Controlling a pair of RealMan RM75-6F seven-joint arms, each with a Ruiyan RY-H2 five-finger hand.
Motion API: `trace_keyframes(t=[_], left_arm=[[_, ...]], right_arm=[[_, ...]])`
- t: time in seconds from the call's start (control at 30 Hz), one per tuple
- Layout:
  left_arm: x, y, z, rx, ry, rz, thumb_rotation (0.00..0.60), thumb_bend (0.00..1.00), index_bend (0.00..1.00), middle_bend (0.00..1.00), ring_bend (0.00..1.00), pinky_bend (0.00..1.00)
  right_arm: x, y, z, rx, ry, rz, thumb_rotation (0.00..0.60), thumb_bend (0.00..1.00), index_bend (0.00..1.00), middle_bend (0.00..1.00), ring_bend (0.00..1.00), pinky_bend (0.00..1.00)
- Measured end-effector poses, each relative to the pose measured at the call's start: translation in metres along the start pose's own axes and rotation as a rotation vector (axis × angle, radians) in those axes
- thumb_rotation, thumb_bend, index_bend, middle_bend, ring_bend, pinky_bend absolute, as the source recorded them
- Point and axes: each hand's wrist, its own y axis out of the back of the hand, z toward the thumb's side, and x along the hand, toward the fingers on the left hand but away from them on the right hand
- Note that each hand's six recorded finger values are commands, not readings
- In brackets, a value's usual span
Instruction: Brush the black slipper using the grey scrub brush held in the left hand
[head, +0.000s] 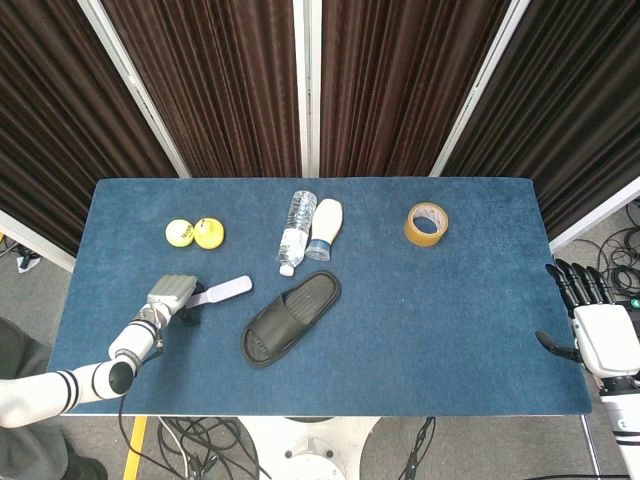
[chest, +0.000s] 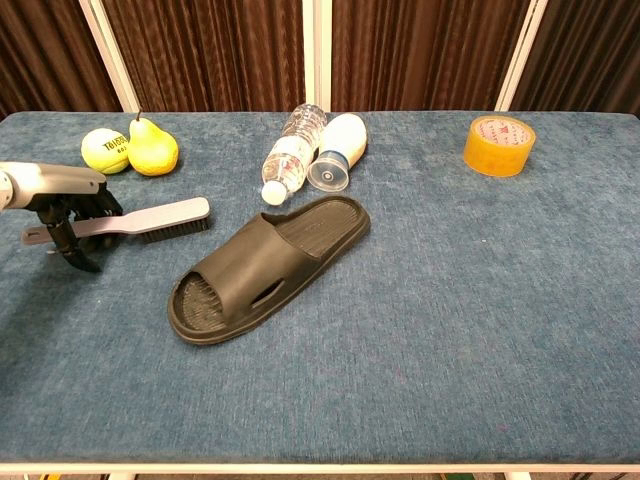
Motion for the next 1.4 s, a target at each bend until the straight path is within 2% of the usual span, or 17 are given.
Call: trace_keyframes(t=[0.23,0.33,0.4,0.53,0.7,0.87,1.0,1.1,1.17,1.3,1.4], left_arm=[[-0.003,-0.007,0.003,-0.001,0.010,-0.029,0.600,0.30,0.70,0.78,0.72,0.88],[-0.004,-0.007,0.005,-0.003,0.013,-0.025,0.600,0.35,0.80,0.87,0.80,0.98],[-0.003,-0.006,0.006,-0.015,0.016,-0.012,0.600,0.38,0.88,0.95,0.87,1.00],[-0.002,0.003,0.006,-0.082,0.025,0.065,0.600,0.42,0.99,1.00,0.97,1.00],[-0.005,0.017,0.007,-0.214,-0.007,0.173,0.600,0.48,1.00,1.00,1.00,1.00],[-0.015,0.036,0.011,-0.346,-0.112,0.329,0.600,0.53,1.00,1.00,1.00,1.00],[-0.028,0.047,0.017,-0.393,-0.234,0.455,0.600,0.55,1.00,1.00,1.00,1.00],[-0.043,0.049,0.023,-0.379,-0.346,0.536,0.600,0.55,1.00,1.00,1.00,1.00],[-0.051,0.045,0.025,-0.355,-0.402,0.564,0.600,0.55,1.00,1.00,1.00,1.00],[-0.069,0.029,0.026,-0.273,-0.499,0.610,0.600,0.55,1.00,1.00,1.00,1.00],[-0.078,0.009,0.023,-0.228,-0.533,0.613,0.600,0.55,1.00,1.00,1.00,1.00]], right_arm=[[0.001,-0.001,-0.002,-0.002,-0.008,0.002,0.600,0.09,0.00,0.04,0.00,0.00],[0.001,-0.002,-0.003,-0.005,-0.012,0.002,0.600,0.09,0.00,0.04,0.00,0.00],[0.001,-0.002,-0.003,-0.006,-0.013,0.003,0.600,0.09,0.00,0.04,0.00,0.00],[0.002,-0.002,-0.005,-0.005,-0.017,0.004,0.600,0.09,0.00,0.04,0.00,0.00],[0.000,-0.004,-0.002,-0.005,-0.011,0.012,0.600,0.09,0.00,0.04,0.00,0.00],[-0.005,-0.010,0.007,0.001,0.020,0.046,0.600,0.09,0.00,0.05,0.00,0.00],[-0.015,-0.018,0.024,0.011,0.080,0.092,0.600,0.09,0.00,0.06,0.00,0.00],[-0.026,-0.026,0.046,0.013,0.150,0.140,0.600,0.09,0.00,0.07,0.00,0.00],[-0.037,-0.033,0.065,0.012,0.210,0.179,0.600,0.09,0.00,0.07,0.00,0.00],[-0.061,-0.047,0.106,0.015,0.329,0.259,0.600,0.09,0.00,0.06,0.00,0.00],[-0.082,-0.061,0.143,0.029,0.419,0.330,0.600,0.06,0.00,0.04,0.00,0.00]])
